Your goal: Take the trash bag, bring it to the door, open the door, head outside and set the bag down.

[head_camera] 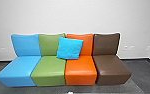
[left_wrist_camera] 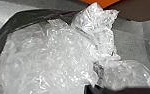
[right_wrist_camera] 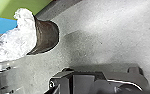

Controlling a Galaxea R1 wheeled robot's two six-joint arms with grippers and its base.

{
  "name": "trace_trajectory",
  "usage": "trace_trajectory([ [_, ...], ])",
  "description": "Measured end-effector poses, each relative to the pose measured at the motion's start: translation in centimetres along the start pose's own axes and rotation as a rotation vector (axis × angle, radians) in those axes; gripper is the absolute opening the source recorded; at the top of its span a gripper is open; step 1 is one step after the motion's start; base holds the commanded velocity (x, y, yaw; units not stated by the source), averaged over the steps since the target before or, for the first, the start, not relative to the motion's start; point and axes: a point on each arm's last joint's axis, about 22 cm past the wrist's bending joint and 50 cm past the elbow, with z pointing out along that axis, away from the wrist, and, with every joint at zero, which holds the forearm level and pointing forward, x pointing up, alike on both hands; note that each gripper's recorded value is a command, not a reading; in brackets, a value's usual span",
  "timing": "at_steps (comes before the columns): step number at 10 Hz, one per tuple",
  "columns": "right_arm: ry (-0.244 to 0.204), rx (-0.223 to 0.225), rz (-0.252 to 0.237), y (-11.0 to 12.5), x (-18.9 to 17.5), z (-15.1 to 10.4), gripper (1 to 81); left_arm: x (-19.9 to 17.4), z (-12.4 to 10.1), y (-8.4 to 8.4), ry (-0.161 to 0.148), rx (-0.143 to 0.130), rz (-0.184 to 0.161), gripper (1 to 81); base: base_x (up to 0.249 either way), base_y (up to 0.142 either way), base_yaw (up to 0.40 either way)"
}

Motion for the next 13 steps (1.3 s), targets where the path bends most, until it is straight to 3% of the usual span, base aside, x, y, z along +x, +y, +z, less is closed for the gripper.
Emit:
trace_trajectory([
  [3,0.004,-0.015,0.018,-0.3,-3.0,1.0,81.1,-5.5,-2.3,-1.2,-0.039,0.013,-0.003,1.0,0.0,0.0,0.0],
  [4,-0.012,-0.015,0.029,-0.6,-4.6,2.0,81.1,-6.7,-2.4,-1.2,-0.051,0.015,0.012,1.0,0.0,0.0,0.0],
  [8,-0.076,-0.059,0.084,0.5,-11.3,4.3,81.1,-14.4,-2.7,-2.8,-0.138,0.038,0.005,1.0,0.0,0.0,0.0],
  [10,-0.113,-0.042,0.093,-1.0,-15.3,5.4,81.1,-15.5,-3.3,-2.5,-0.144,0.039,0.004,1.0,0.0,0.0,0.0],
  [11,-0.107,-0.039,0.086,-1.4,-16.0,5.3,81.1,-15.9,-3.9,-2.1,-0.137,0.037,0.01,1.0,0.0,0.0,0.0],
  [13,-0.054,-0.039,0.057,-2.4,-15.6,4.8,81.1,-16.9,-5.2,-0.4,-0.119,0.025,0.033,1.0,0.0,0.0,0.0],
])
